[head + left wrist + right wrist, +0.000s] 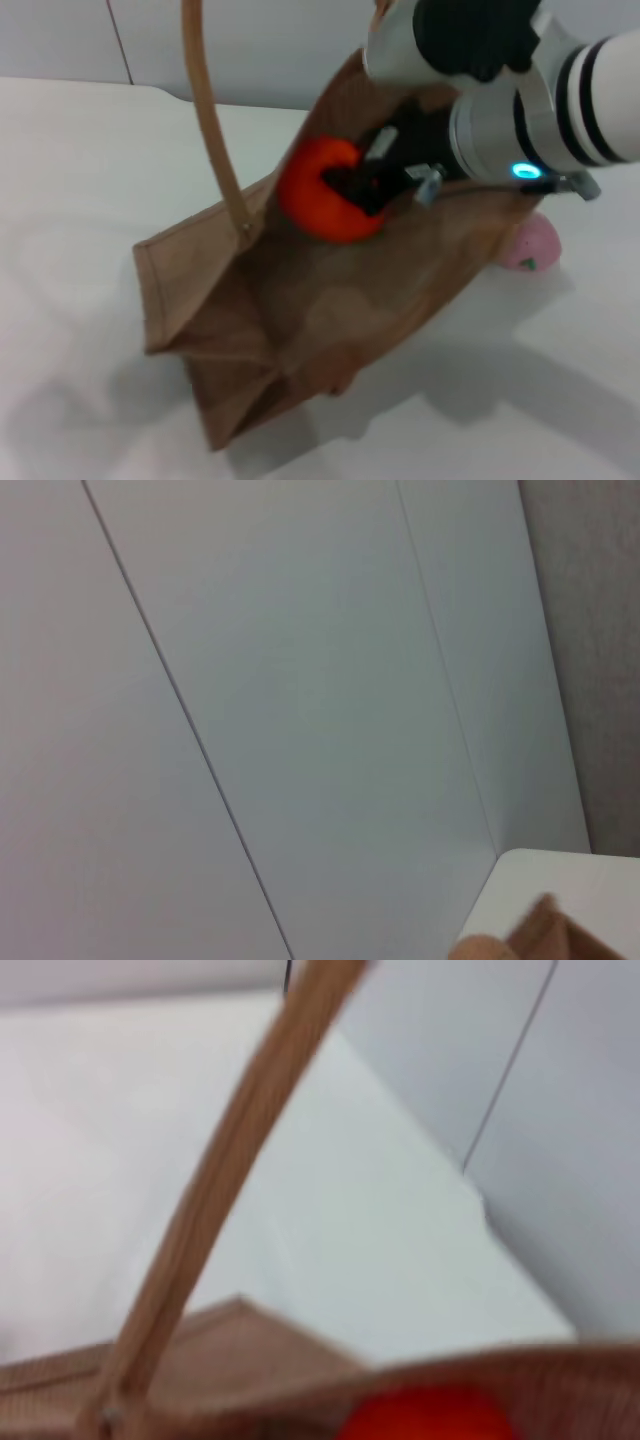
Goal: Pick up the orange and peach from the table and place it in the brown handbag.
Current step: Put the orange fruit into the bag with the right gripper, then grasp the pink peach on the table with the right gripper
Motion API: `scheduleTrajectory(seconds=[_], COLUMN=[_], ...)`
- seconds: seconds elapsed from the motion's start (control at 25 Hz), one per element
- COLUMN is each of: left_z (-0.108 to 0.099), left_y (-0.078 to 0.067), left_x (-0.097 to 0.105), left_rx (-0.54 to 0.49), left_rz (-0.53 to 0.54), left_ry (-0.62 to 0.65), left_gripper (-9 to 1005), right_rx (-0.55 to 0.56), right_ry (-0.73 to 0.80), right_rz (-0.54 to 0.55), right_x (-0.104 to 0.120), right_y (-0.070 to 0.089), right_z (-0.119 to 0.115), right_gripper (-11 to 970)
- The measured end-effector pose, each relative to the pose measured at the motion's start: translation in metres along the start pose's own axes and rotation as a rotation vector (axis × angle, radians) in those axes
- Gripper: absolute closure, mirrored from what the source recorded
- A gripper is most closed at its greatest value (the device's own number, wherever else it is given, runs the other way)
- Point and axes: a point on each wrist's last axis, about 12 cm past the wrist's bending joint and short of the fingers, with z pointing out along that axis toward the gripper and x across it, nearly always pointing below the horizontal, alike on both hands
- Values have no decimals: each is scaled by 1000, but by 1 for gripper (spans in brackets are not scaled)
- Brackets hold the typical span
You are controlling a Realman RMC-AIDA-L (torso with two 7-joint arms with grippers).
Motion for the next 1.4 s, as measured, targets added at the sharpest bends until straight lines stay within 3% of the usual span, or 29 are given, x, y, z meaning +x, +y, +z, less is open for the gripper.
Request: scheduleTrajectory(seconds=[0.2, 0.48, 0.92, 1.12, 1.24, 1.4], left_z=[0, -2, -6, -9, -9, -11], left_y=[0, 1, 3, 5, 7, 11], left_x=[2, 6, 9, 14, 16, 21], left_rx=[-3, -14, -35, -61, -80, -111], left_rz=[-4, -16, -37, -50, -54, -64], left_ry=[4, 12, 19, 23, 38, 66], left_gripper=[875, 875, 875, 875, 875, 875], right_rx=[26, 51, 31, 34, 36, 30], right_ry=[-86, -4, 74, 92, 95, 115], right_rz=[-9, 25, 38, 50, 47, 48], right_x=[-11, -3, 1, 1, 1, -1], right_y=[-2, -11, -14, -17, -17, -13], right_z=[-2, 12, 19, 18, 17, 4], right_gripper=[771, 758, 546, 333, 139, 133])
